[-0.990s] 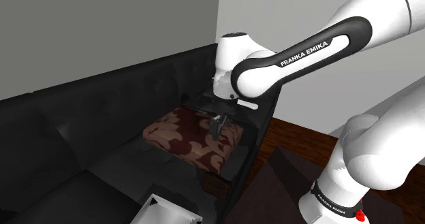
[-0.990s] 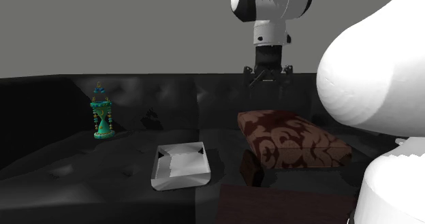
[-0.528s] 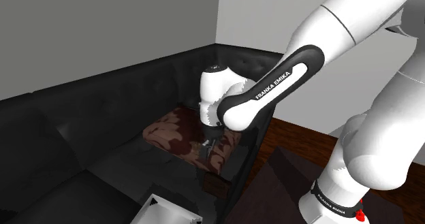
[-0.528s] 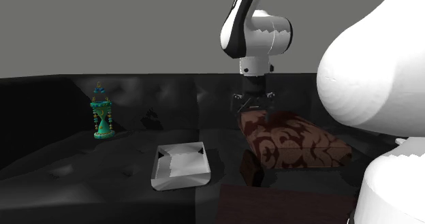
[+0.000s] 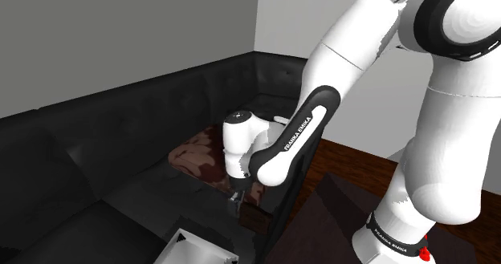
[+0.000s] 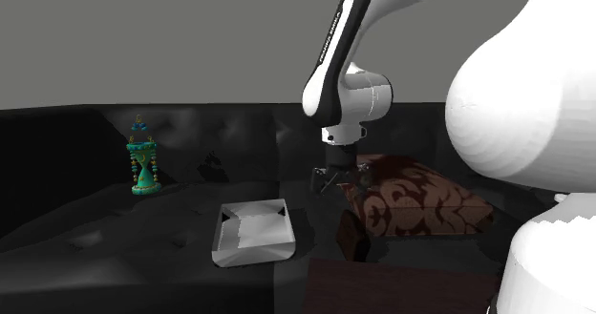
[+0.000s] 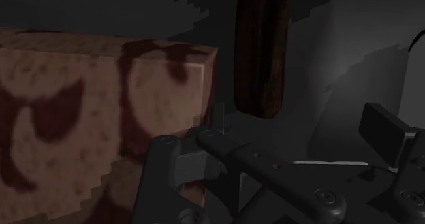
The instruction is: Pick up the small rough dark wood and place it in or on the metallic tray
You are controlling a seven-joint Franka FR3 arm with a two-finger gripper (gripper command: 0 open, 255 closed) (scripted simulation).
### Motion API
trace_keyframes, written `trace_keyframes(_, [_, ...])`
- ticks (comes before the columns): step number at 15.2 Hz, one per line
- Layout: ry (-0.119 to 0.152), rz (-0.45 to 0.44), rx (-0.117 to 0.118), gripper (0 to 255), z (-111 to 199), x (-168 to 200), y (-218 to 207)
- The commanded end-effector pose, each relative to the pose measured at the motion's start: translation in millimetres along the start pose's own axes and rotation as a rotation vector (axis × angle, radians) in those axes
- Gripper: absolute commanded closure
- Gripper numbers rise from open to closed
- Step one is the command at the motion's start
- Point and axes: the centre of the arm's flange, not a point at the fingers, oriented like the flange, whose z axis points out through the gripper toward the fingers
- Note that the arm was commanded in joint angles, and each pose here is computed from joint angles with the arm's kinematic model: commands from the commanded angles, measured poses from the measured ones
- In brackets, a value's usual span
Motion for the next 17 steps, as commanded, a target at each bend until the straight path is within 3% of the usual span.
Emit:
trace_keyframes(1, [-0.001, -0.004, 0.0, 0, 13, 4, -1])
trace_keyframes(6, [-0.001, -0.004, 0.0, 0, 42, 4, -1])
trace_keyframes(14, [-0.001, -0.004, 0.0, 0, 42, 4, -1])
trace_keyframes(15, [-0.001, -0.004, 0.0, 255, 42, 4, -1])
trace_keyframes(17, [-0.001, -0.005, 0.0, 255, 42, 3, -1])
